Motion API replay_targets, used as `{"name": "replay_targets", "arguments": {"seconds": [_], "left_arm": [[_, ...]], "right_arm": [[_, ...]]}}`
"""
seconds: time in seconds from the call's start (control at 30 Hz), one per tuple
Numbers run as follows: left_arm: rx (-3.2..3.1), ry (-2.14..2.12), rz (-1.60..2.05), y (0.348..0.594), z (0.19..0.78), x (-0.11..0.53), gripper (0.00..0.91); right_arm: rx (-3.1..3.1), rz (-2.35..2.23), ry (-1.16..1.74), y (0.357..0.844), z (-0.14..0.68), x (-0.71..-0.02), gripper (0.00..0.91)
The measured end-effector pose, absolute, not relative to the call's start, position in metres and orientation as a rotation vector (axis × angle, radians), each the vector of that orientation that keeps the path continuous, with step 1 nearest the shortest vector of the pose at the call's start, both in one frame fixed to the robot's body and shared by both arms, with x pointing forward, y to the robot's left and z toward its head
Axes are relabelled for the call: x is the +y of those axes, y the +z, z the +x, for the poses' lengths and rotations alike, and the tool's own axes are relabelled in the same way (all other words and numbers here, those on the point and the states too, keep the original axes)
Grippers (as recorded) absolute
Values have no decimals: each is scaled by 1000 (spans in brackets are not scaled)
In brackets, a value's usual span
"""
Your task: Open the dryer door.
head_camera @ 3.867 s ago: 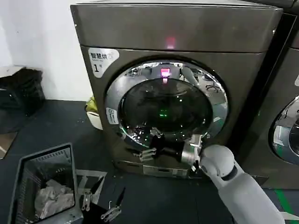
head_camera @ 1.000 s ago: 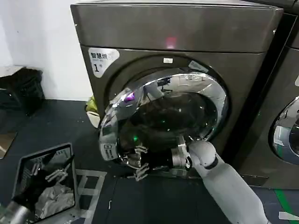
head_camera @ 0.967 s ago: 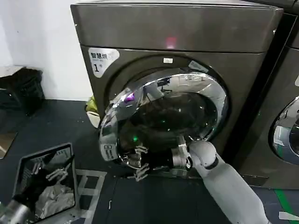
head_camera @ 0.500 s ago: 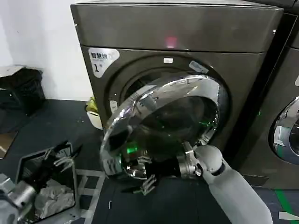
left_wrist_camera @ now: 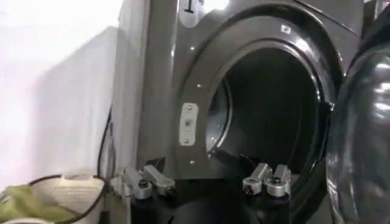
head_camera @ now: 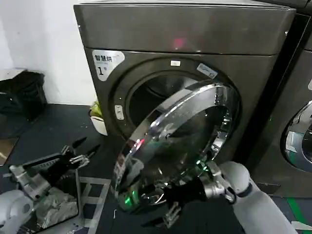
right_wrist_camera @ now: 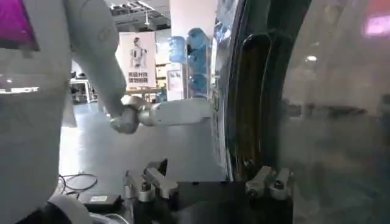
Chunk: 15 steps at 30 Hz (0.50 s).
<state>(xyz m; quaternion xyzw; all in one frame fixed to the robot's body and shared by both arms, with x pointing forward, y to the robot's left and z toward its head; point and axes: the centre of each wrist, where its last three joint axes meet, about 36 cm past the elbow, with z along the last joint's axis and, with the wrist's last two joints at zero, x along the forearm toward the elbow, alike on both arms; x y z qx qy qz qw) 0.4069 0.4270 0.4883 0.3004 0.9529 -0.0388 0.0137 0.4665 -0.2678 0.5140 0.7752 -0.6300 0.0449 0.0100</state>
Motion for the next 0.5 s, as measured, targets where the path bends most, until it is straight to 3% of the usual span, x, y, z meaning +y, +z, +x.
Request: {"name": "replay_targets", "arguments": {"seconds": [0.5], "left_arm": [[2775, -97, 1475, 492, 452, 365, 907]], "right_arm": [[-2606, 1696, 194, 511, 367, -428, 907]]}}
